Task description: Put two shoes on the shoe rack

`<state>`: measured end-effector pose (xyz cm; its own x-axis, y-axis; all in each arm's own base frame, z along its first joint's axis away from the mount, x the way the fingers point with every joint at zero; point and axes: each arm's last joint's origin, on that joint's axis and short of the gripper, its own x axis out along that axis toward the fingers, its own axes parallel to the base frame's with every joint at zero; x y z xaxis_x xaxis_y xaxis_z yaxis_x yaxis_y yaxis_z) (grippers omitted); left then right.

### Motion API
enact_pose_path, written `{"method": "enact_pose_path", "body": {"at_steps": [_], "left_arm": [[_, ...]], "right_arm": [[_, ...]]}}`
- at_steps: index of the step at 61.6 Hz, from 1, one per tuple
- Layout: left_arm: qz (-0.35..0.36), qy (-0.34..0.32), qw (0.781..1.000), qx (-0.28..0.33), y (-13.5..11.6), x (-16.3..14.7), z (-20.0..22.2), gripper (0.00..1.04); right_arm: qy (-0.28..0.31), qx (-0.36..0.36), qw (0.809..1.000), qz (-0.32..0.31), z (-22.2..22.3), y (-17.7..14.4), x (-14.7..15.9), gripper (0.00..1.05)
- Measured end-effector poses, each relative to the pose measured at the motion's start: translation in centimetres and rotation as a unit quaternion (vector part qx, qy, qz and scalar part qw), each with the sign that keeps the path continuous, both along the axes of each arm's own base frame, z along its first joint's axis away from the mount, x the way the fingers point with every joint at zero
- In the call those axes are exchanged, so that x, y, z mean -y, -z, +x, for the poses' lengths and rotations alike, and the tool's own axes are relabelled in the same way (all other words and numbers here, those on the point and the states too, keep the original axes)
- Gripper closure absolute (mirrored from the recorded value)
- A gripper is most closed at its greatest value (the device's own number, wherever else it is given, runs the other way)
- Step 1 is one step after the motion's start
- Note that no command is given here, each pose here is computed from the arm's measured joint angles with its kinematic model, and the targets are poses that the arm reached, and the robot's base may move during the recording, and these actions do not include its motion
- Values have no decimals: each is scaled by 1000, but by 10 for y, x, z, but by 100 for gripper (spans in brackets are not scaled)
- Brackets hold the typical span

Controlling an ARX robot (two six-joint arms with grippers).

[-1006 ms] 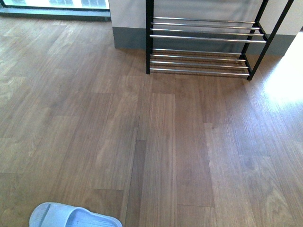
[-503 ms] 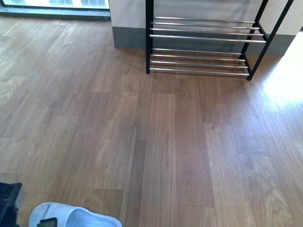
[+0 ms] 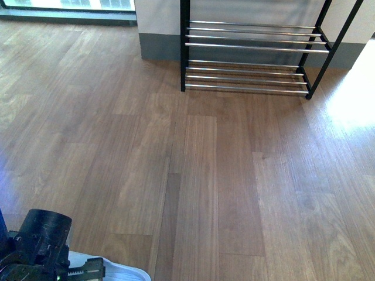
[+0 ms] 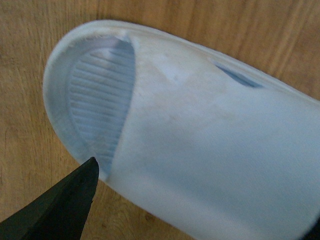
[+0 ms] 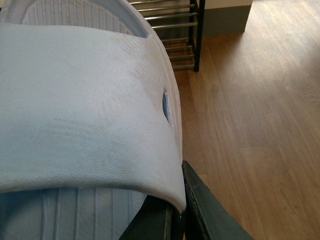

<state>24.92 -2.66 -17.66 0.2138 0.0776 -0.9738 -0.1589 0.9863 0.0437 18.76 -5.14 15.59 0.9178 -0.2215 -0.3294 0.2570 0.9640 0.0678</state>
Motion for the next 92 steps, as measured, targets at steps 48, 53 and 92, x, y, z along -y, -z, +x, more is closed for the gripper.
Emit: {"method": "enact_pose_path", "body": {"at_steps": [48, 53, 92], "left_arm": [[140, 162, 976, 39, 8, -13, 12, 97], [168, 213, 961, 44, 10, -13, 12, 102], [286, 539, 790, 58, 10, -12, 7, 9]], "right_arm": [[0, 0, 1000, 0, 0, 0, 0, 103], [0, 0, 1000, 0, 0, 0, 0, 103], [0, 0, 1000, 0, 0, 0, 0, 103]]}}
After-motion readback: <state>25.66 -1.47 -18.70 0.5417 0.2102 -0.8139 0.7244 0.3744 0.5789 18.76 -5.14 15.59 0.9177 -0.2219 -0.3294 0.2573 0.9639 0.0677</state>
